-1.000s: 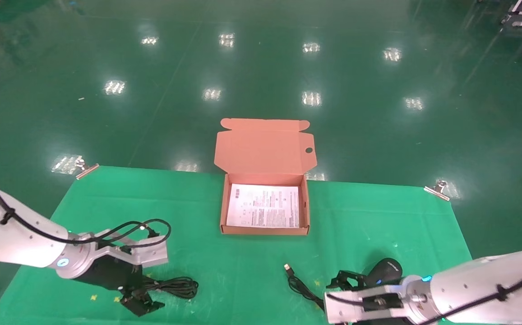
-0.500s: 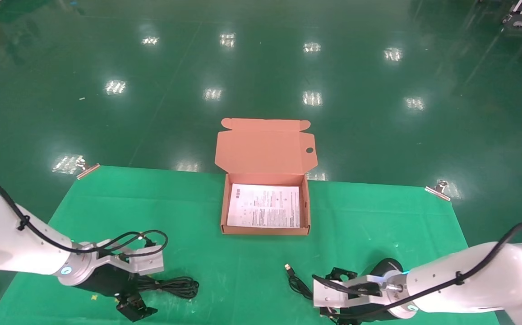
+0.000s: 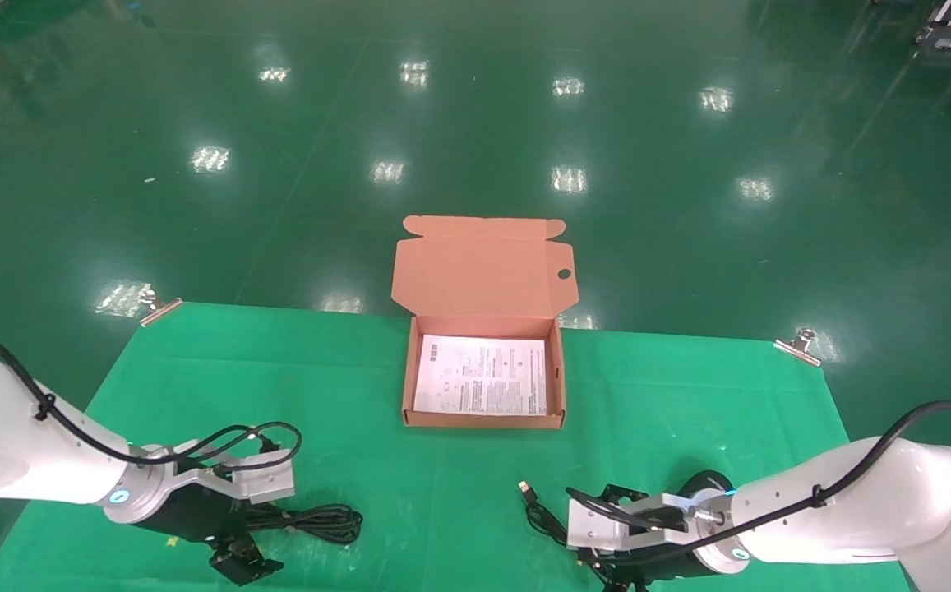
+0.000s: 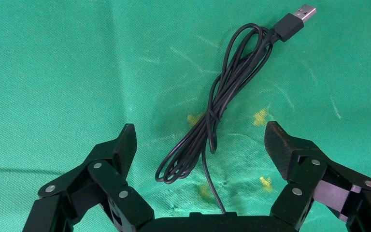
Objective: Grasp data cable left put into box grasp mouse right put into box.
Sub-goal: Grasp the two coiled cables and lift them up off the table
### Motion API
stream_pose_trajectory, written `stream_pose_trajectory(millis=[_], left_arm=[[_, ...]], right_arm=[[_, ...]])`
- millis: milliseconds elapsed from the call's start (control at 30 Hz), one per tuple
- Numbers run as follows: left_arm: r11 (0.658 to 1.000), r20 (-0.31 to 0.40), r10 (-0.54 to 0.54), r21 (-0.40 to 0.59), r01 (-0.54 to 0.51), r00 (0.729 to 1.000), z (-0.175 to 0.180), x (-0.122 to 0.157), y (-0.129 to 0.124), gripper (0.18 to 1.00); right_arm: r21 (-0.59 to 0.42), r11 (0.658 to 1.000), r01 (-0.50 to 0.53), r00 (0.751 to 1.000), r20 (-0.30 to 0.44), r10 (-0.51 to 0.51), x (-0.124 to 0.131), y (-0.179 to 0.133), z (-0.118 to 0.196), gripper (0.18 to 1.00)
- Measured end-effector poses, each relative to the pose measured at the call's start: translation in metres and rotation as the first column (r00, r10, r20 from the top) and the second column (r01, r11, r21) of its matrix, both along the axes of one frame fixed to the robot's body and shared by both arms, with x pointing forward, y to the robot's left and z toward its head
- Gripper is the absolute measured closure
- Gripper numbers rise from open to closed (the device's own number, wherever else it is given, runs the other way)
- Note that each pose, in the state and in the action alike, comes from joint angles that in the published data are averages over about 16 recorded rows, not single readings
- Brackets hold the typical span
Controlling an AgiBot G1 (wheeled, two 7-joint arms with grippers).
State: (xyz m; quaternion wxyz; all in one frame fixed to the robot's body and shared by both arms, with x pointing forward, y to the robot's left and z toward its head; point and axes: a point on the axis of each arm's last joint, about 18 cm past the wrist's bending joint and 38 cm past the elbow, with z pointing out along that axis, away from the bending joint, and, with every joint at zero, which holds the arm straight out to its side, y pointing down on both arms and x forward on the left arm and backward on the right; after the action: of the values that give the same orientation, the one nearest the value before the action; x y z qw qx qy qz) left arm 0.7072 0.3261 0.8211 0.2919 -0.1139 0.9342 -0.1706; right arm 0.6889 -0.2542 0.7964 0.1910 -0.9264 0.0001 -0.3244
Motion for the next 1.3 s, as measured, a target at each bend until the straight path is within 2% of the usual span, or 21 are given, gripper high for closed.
stream_pose_trajectory(millis=[267, 567, 1000, 1200, 1300], left_arm=[[1.0, 0.002, -0.001, -0.001, 0.001, 1.0, 0.0007, 0.0001, -0.0004, 0.264], [1.0, 0.003, -0.003, -0.001, 0.003, 1.0, 0.0015, -0.0001, -0.0009, 0.433], [1.0, 0.003, -0.006, 0.0, 0.006, 1.0, 0.0016, -0.0003, -0.0012, 0.736], [1.0, 0.002, -0.006, 0.001, 0.006, 1.0, 0.0016, -0.0004, -0.0012, 0.842], [1.0, 0.004, -0.008, 0.003, 0.008, 1.0, 0.0021, -0.0003, -0.0013, 0.869]], right_arm=[[0.002, 1.0, 0.0, 1.0, 0.001, 0.0, -0.0001, 0.0, 0.0007, 0.242], [0.0, 1.0, -0.003, 1.0, 0.001, 0.003, -0.0009, -0.0001, 0.0016, 0.368], [-0.001, 1.0, -0.004, 1.0, 0.001, 0.004, -0.0014, -0.0001, 0.0018, 0.665], [-0.002, 1.0, -0.004, 1.0, 0.001, 0.004, -0.0016, -0.0002, 0.0016, 0.791], [-0.003, 1.0, -0.004, 1.0, 0.001, 0.004, -0.0016, -0.0002, 0.0015, 0.85]])
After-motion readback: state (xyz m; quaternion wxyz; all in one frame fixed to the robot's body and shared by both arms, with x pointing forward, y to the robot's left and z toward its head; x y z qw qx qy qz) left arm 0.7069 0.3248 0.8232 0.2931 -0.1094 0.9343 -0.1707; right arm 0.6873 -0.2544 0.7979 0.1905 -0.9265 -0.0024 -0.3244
